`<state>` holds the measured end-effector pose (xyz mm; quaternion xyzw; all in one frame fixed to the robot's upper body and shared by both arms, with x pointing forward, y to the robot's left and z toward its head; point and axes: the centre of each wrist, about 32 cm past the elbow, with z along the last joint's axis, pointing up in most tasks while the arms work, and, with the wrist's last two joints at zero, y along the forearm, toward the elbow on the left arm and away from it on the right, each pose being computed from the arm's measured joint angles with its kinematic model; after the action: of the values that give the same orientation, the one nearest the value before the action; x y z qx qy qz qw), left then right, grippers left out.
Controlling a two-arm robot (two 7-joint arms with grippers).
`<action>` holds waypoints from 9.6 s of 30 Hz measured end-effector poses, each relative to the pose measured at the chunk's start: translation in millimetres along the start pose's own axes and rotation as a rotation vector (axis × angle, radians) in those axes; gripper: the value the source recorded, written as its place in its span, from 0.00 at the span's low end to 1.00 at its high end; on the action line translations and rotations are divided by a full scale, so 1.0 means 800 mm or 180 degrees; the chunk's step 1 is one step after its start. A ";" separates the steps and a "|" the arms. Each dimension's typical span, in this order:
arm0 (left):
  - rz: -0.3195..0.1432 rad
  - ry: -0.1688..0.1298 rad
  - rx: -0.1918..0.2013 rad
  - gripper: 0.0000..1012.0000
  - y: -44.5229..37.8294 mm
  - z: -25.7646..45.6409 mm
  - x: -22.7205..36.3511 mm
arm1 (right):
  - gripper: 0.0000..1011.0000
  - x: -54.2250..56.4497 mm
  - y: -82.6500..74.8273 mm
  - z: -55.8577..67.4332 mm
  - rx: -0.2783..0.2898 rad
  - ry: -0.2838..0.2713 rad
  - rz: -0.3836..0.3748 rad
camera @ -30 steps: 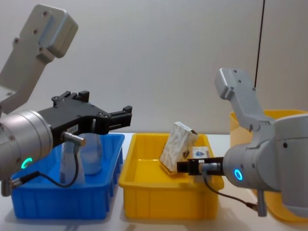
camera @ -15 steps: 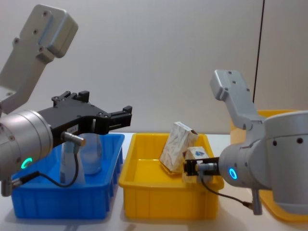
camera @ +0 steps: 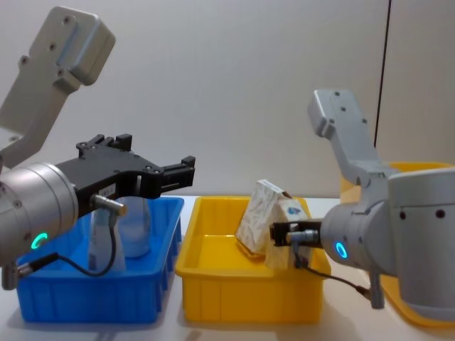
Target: Bimanual collaborative sorting of washing and personal care products
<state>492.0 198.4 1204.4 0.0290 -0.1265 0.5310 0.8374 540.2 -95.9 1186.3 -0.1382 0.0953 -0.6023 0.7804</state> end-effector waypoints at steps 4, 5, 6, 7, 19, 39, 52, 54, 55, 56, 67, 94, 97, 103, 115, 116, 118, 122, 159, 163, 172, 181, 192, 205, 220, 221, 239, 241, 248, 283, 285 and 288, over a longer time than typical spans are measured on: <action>0.0000 0.0000 0.0000 0.99 0.000 0.0000 0.0000 | 0.36 0.001 -0.002 0.000 0.0149 -0.0032 -0.0006; 0.0000 0.0000 0.0000 0.99 0.000 0.0001 0.0000 | 0.36 0.001 -0.003 0.000 0.0178 -0.0037 -0.0006; 0.0000 0.0000 0.0000 0.99 0.000 0.0000 0.0000 | 0.36 0.001 -0.003 0.000 0.0213 -0.0041 -0.0003; 0.0000 0.0000 0.0000 0.99 0.000 0.0000 0.0000 | 0.36 0.002 -0.004 0.000 0.0243 -0.0046 -0.0001; 0.0000 0.0000 0.0000 0.99 0.000 0.0000 0.0000 | 0.36 0.018 -0.016 0.006 0.0834 -0.0083 0.0024; 0.0000 0.0000 0.0000 0.99 0.000 0.0000 0.0000 | 0.36 0.089 -0.047 0.028 0.1060 -0.0144 -0.0485; 0.0000 0.0000 0.0000 0.99 0.000 0.0000 0.0000 | 0.36 0.124 -0.052 0.027 0.0770 -0.0072 -0.0645; 0.0000 0.0000 0.0000 0.99 0.000 0.0000 0.0000 | 0.36 0.129 -0.052 0.026 0.0724 -0.0060 -0.0655; 0.0000 0.0000 0.0000 0.99 0.000 0.0000 0.0000 | 0.36 0.130 -0.052 0.026 0.0706 -0.0055 -0.0658; 0.0000 0.0000 0.0000 0.99 0.000 0.0000 0.0000 | 0.36 0.133 -0.052 0.025 0.0677 -0.0050 -0.0663; 0.0000 0.0000 0.0000 0.99 0.000 0.0000 0.0000 | 0.55 0.143 -0.050 0.025 0.0550 -0.0032 -0.0690; 0.0062 -0.0038 0.0013 0.99 0.001 0.0013 0.0012 | 0.99 0.146 -0.062 0.028 0.0713 -0.0185 -0.0637; 0.0125 -0.0069 0.0034 0.99 0.002 0.0030 0.0028 | 0.99 0.146 -0.063 0.028 0.0727 -0.0193 -0.0631; 0.0259 -0.0126 0.0101 0.99 0.005 0.0059 0.0080 | 0.99 0.145 -0.064 0.029 0.0743 -0.0206 -0.0622; 0.0462 -0.0143 0.0414 0.99 0.001 0.0040 0.0248 | 0.99 0.145 -0.065 0.029 0.0764 -0.0222 -0.0614; 0.0465 -0.0135 0.0438 0.99 0.000 0.0031 0.0257 | 0.99 0.145 -0.065 0.029 0.0765 -0.0224 -0.0613; 0.0467 -0.0121 0.0478 0.99 -0.001 0.0013 0.0277 | 0.99 0.145 -0.065 0.029 0.0766 -0.0225 -0.0613; 0.0459 -0.0068 0.0592 0.99 -0.007 -0.0055 0.0331 | 0.99 0.145 -0.065 0.029 0.0767 -0.0227 -0.0612; 0.0335 0.0267 0.0883 0.86 -0.053 -0.0692 0.0741 | 0.99 0.145 -0.066 0.029 0.0773 -0.0230 -0.0610; 0.0332 0.0275 0.0869 0.74 -0.054 -0.0716 0.0766 | 0.99 0.145 -0.066 0.029 0.0773 -0.0230 -0.0610; 0.0320 0.0290 0.0841 0.46 -0.054 -0.0782 0.0829 | 0.99 0.145 -0.066 0.029 0.0773 -0.0230 -0.0611; 0.0300 0.0290 0.0800 0.34 -0.050 -0.0817 0.0883 | 0.99 0.145 -0.066 0.029 0.0773 -0.0230 -0.0610; 0.0240 0.0160 0.0553 0.29 -0.044 -0.0653 0.0929 | 0.99 0.145 -0.066 0.029 0.0773 -0.0230 -0.0610; 0.0049 -0.0032 0.0120 0.27 -0.045 -0.0187 0.0939 | 0.99 0.145 -0.066 0.029 0.0773 -0.0230 -0.0611; -0.0429 -0.0048 -0.0290 0.27 -0.058 0.0260 0.0789 | 0.99 0.145 -0.066 0.029 0.0773 -0.0230 -0.0610; -0.0475 -0.0042 -0.0319 0.27 -0.060 0.0291 0.0759 | 0.99 0.145 -0.066 0.029 0.0773 -0.0230 -0.0611; -0.0859 0.0028 -0.0580 0.27 -0.095 0.0557 0.0407 | 0.99 0.145 -0.066 0.029 0.0773 -0.0230 -0.0610; -0.0881 0.0037 -0.0596 0.27 -0.099 0.0572 0.0377 | 0.99 0.145 -0.066 0.029 0.0773 -0.0230 -0.0610; -0.0928 0.0060 -0.0629 0.27 -0.108 0.0604 0.0309 | 0.99 0.145 -0.066 0.029 0.0772 -0.0231 -0.0606; -0.0992 0.0084 -0.0669 0.27 -0.118 0.0647 0.0220 | 0.99 0.152 -0.079 0.042 0.0675 -0.0832 0.0557; -0.0992 0.0084 -0.0669 0.27 -0.118 0.0648 0.0219 | 0.99 0.153 -0.079 0.044 0.0674 -0.0896 0.0624; -0.0994 0.0084 -0.0670 0.27 -0.118 0.0648 0.0217 | 0.99 0.153 -0.077 0.049 0.0679 -0.1032 0.0758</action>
<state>574.5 163.1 1266.8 -0.0465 -0.1642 0.3789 0.9096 527.1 -224.5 1245.7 -0.1376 -0.0800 -0.4825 0.8613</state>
